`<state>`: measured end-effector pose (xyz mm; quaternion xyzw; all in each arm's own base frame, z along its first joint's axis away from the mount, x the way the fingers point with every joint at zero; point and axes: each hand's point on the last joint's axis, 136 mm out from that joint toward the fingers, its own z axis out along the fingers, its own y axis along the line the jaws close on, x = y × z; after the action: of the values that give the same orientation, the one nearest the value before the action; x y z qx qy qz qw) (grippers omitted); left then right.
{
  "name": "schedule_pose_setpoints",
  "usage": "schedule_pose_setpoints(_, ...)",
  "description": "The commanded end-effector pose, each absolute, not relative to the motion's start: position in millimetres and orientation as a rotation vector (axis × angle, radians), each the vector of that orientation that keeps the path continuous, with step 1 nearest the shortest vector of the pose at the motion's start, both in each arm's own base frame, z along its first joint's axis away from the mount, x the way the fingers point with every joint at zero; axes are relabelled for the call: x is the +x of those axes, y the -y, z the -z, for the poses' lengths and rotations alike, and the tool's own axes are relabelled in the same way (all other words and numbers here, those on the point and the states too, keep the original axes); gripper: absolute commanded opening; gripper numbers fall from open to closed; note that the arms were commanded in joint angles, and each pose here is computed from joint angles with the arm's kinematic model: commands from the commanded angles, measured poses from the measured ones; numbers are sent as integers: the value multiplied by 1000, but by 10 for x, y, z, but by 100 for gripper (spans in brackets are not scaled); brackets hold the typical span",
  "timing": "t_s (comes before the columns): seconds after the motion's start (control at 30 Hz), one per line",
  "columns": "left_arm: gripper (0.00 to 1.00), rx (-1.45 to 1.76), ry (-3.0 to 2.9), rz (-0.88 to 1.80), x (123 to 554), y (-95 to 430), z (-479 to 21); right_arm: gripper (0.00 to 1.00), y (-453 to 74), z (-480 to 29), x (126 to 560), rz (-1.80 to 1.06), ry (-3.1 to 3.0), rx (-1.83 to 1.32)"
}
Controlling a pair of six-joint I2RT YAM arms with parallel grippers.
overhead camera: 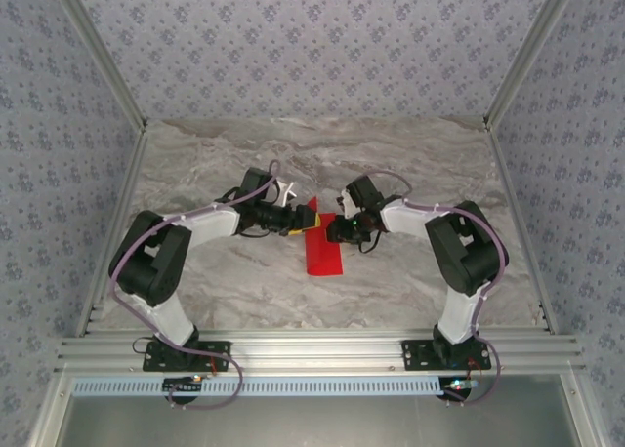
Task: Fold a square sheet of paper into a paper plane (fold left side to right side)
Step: First fold in half a square sheet of paper at the center of the table.
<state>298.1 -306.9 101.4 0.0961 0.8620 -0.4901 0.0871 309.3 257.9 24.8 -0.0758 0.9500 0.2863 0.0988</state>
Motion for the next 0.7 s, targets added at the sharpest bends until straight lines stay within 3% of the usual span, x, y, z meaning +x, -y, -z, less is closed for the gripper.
schedule_pose_setpoints(0.0, 63, 295, -2553, 1485, 3035, 3149, -1022, 34, -2486, -354, 3114, -897, -2763, -173)
schedule_pose_setpoints(0.3, 63, 285, -2566, 1491, 3075, 3204, -937, 54, -2371, -887, 3185, -1073, -2570, -114)
schedule_pose_setpoints(0.67, 57, 285, -2573, 1486, 3081, 3259, -903, 52, -2665, -1070, 3189, -1329, -2463, -63)
